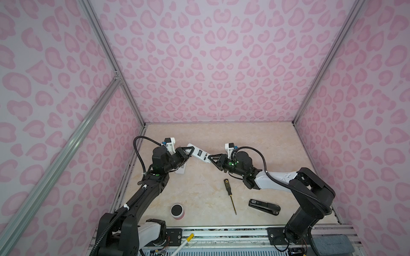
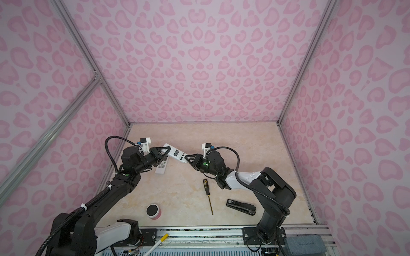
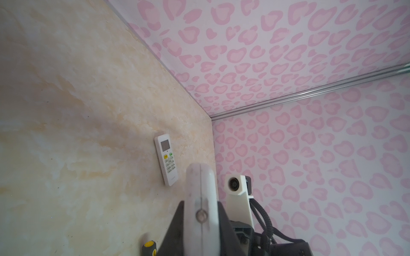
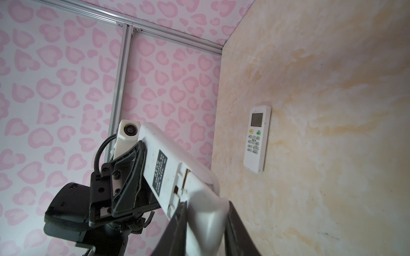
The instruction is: Unload the batteries from the remote control
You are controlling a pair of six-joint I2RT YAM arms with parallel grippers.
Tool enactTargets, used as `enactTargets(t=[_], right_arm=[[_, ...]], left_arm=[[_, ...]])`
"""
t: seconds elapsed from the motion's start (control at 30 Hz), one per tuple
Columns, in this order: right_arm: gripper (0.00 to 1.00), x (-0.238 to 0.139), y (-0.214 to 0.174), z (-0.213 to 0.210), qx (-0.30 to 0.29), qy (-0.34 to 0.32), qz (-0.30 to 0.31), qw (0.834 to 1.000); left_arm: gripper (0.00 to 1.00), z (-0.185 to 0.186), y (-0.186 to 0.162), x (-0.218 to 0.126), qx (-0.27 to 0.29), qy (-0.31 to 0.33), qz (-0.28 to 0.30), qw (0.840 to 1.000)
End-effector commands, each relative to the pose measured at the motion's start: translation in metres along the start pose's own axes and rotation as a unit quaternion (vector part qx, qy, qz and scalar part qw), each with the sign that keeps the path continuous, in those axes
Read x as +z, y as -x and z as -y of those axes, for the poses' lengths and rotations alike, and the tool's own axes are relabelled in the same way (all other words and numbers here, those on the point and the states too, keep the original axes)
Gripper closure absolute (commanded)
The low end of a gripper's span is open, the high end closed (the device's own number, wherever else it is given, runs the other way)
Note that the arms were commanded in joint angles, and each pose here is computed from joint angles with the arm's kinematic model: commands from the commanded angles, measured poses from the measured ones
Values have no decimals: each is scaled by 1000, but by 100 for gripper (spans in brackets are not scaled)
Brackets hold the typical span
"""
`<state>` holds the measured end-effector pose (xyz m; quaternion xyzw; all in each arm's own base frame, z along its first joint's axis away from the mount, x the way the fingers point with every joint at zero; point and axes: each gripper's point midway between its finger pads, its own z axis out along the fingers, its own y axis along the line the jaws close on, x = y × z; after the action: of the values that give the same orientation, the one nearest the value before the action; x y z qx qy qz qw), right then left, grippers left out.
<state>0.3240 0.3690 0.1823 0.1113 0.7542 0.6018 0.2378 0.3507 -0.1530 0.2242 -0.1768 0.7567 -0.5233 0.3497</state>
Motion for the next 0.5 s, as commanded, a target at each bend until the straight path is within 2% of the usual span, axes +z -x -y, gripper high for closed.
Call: enactTargets(t=[0.0,0.47], right_arm=[[74,-2,0,3,-1,-4,1,1000],[83,-6,3,-8,-6,7,8,1000]], left_arm=[[96,12,5,1,14,-24,6,1000],[96,9,4,2,9,-21,3,1000]])
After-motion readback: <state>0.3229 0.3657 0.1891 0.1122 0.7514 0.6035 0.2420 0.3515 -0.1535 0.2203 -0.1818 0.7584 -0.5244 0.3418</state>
